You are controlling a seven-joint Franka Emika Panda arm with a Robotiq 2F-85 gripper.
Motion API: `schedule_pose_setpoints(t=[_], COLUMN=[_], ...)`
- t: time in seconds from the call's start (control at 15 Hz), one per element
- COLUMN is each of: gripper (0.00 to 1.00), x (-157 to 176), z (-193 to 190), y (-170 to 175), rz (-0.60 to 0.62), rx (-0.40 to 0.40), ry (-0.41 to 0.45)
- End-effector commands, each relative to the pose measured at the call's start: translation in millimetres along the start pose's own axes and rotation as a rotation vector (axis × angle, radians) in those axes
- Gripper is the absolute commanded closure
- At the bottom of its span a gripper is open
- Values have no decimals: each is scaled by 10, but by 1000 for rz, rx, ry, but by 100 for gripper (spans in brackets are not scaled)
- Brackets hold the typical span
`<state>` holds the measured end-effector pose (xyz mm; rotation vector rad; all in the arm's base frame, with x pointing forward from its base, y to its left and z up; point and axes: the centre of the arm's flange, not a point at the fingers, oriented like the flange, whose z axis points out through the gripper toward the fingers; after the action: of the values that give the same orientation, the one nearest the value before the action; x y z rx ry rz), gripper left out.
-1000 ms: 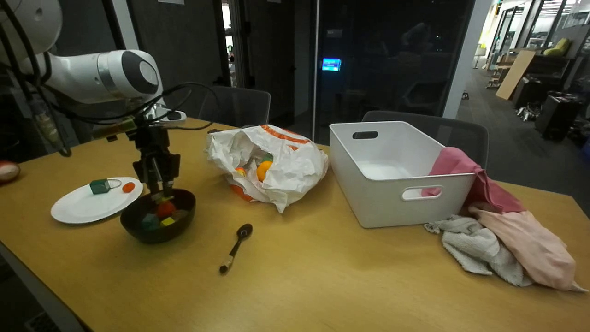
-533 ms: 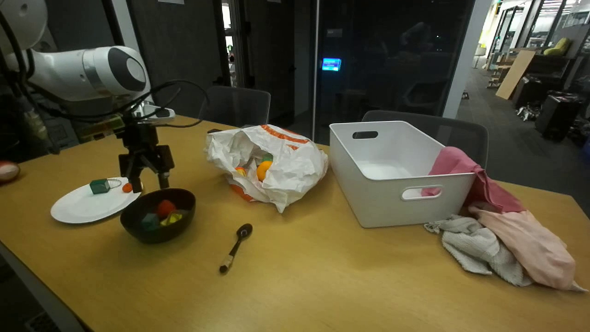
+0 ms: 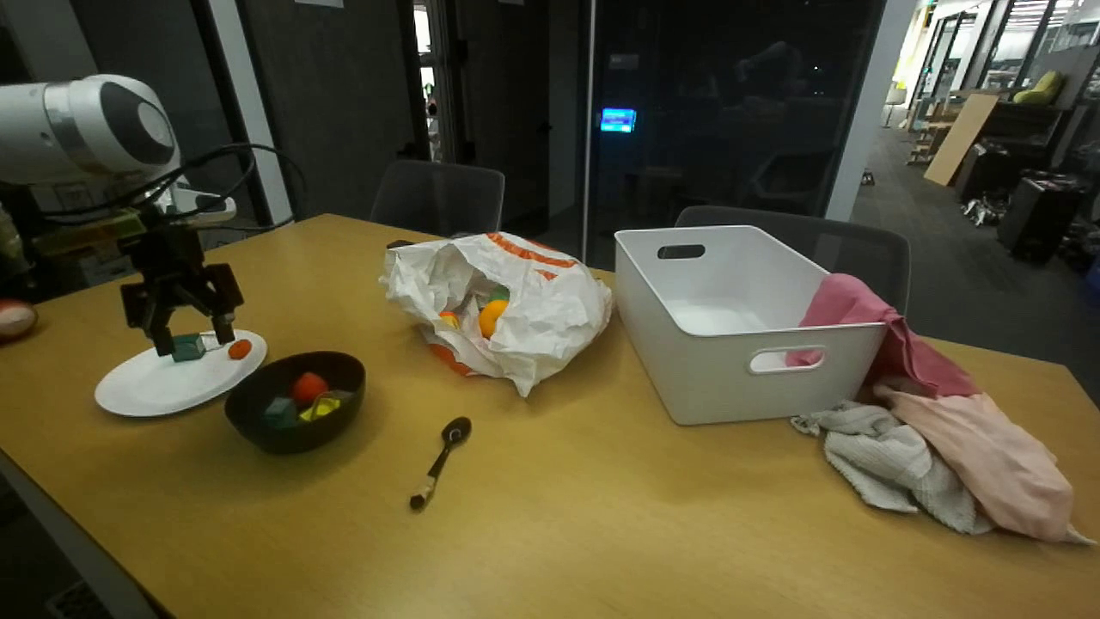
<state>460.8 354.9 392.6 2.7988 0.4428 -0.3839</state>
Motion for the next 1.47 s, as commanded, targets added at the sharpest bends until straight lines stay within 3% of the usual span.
schedule_pose_setpoints(t=[0.0,0.8,1.4], gripper=[0,0,0], x=[201,704,1045], z=[-90,-87,-125], y=[-425,-1386,-1634], rz=[-112,-363,-537], rx=[12,69,113], ry=[39,112,191])
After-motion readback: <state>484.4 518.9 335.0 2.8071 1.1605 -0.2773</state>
